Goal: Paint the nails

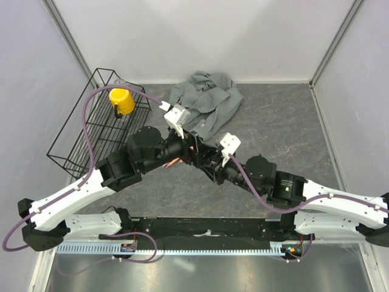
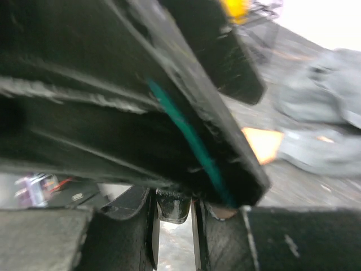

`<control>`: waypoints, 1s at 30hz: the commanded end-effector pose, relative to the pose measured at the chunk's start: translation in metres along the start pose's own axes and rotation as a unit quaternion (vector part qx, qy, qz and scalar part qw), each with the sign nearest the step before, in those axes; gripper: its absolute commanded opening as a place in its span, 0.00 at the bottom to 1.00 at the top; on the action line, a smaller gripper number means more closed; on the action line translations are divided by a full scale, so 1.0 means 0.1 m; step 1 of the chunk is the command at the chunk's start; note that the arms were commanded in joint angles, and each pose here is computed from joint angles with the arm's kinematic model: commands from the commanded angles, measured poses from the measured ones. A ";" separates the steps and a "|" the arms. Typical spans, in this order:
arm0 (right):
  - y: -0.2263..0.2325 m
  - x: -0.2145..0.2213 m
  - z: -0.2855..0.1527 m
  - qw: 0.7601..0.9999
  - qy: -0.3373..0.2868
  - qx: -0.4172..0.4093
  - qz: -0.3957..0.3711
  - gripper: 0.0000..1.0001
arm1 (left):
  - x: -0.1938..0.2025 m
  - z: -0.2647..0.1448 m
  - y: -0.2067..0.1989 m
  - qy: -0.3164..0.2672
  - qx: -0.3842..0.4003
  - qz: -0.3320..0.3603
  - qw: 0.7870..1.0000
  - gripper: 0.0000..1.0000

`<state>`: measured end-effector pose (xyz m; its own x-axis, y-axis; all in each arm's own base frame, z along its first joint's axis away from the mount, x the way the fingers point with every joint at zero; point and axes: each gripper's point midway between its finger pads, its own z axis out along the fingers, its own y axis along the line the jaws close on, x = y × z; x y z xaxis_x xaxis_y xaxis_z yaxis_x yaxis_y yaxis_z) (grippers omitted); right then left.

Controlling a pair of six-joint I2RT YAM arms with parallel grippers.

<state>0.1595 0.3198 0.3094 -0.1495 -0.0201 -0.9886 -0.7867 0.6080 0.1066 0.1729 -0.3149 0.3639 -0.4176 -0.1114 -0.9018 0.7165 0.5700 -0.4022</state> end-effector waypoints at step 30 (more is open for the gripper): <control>0.46 0.04 -0.32 0.980 0.007 -0.201 -0.009 0.00 | 0.04 -0.61 -0.38 0.169 0.083 0.042 0.981 0.50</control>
<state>0.1068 0.3231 0.2976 -0.1741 -0.0716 -0.9821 -0.9500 0.2747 0.1484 0.1177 -0.2893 0.3806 -0.5260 0.1661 -0.8341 0.7870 0.4670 -0.4033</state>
